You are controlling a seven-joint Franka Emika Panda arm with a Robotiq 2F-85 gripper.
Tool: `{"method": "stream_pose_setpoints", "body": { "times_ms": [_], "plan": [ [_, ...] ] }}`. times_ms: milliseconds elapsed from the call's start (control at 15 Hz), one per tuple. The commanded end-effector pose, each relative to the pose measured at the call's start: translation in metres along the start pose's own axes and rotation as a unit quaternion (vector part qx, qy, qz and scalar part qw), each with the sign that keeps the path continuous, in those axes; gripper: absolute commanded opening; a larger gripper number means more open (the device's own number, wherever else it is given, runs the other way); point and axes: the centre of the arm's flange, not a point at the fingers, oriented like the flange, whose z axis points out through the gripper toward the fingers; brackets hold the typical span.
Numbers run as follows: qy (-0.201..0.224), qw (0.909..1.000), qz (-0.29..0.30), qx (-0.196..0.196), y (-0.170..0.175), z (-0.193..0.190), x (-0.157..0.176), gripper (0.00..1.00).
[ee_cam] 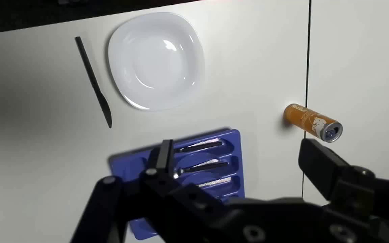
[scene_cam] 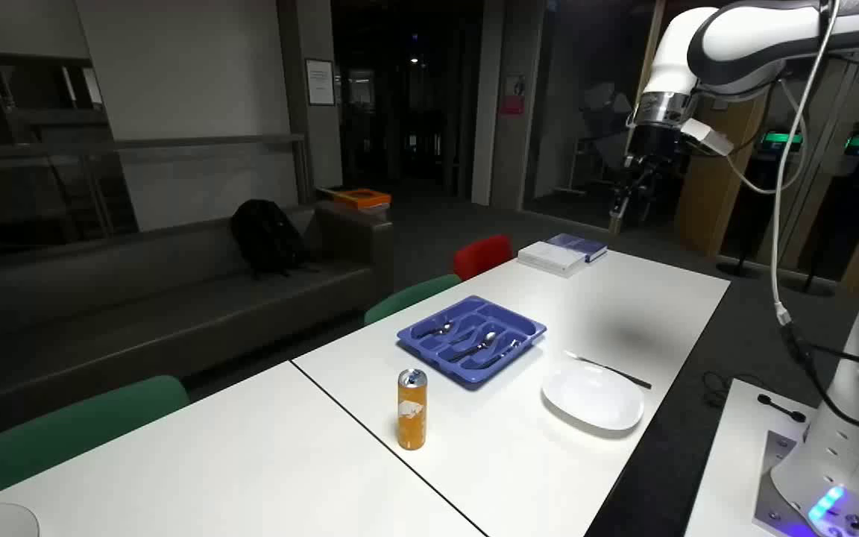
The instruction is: Take out the spoon and the fork, and set it around the plate
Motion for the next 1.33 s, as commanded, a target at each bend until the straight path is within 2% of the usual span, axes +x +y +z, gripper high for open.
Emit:
{"method": "stream_pose_setpoints", "body": {
  "times_ms": [0,533,667,800,1067,1267],
  "plan": [
    [0.0,1.0,0.0,0.0,0.0,0.0,0.0,1.0],
    [0.001,1.0,0.002,0.003,-0.002,-0.001,0.004,1.0],
    [0.026,0.9993,0.017,0.019,-0.014,0.001,0.028,1.0],
    [0.049,0.9971,0.027,0.051,-0.037,0.006,0.063,1.0],
    [0.088,0.9854,0.096,0.109,-0.087,0.023,0.114,1.0],
    [0.098,0.972,0.157,0.144,-0.117,0.04,0.132,1.0]
  ]
}}
